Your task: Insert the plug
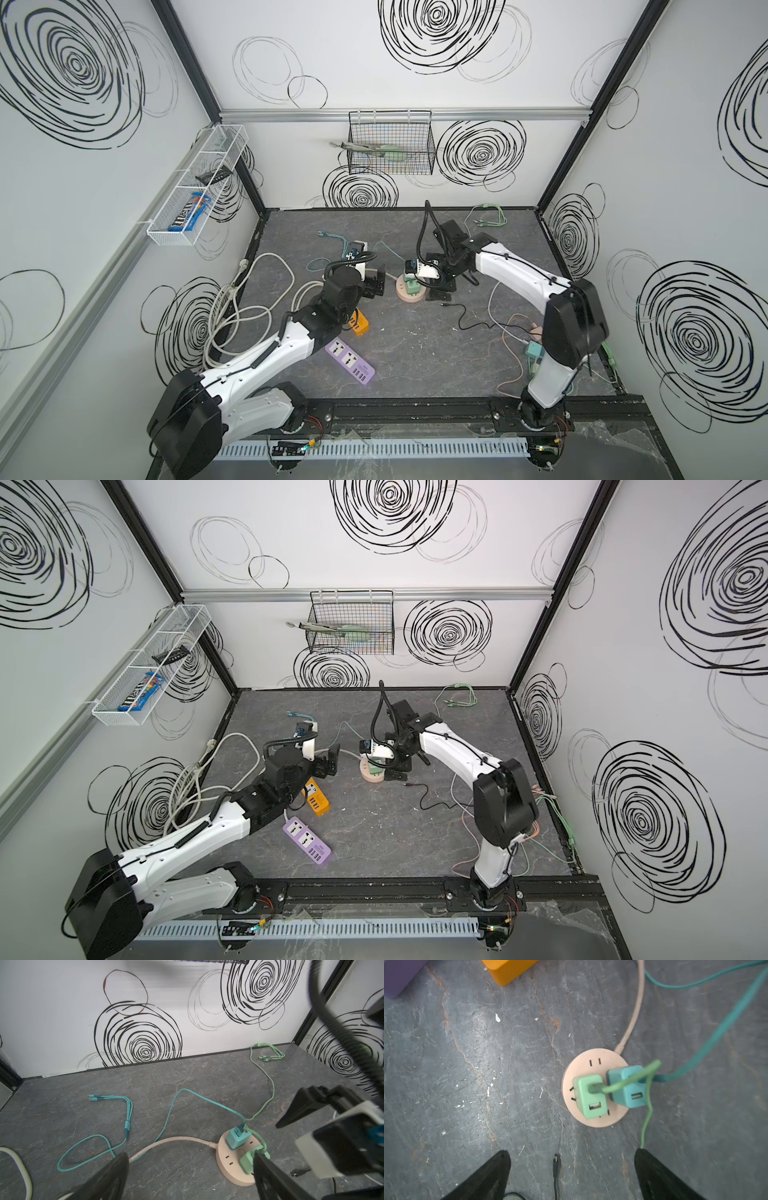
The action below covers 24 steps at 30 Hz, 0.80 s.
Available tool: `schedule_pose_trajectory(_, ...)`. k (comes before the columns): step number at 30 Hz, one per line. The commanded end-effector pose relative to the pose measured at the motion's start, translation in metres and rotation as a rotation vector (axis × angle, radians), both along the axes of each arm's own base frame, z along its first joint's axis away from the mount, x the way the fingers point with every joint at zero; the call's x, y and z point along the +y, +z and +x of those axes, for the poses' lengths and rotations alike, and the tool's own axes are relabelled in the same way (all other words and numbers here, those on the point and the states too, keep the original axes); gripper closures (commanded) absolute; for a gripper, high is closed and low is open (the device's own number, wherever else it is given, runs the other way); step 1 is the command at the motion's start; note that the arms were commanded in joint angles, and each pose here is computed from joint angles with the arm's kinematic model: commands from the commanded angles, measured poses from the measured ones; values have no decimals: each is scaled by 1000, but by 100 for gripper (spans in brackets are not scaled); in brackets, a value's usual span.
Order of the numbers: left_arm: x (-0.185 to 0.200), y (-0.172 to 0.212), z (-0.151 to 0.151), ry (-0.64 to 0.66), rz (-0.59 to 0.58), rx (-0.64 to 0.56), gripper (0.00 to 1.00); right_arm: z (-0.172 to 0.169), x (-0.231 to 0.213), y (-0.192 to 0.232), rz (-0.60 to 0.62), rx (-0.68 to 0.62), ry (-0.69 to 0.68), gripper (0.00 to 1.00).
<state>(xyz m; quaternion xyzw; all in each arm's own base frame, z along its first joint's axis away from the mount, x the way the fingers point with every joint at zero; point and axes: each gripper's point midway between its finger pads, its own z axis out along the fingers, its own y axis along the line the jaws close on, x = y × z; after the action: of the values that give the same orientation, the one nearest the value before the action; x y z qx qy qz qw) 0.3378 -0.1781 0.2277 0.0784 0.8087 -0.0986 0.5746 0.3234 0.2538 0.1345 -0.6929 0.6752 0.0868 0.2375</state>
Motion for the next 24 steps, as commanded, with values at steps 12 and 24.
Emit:
schedule_pose_trajectory(12, -60, -48, -13, -139, 104, 206, 4, 62, -57, 93, 693, -289, -842, 3)
schedule_pose_trajectory(24, -115, -149, -38, -279, 25, 562, 4, 42, -112, 116, 892, -318, -1162, 3)
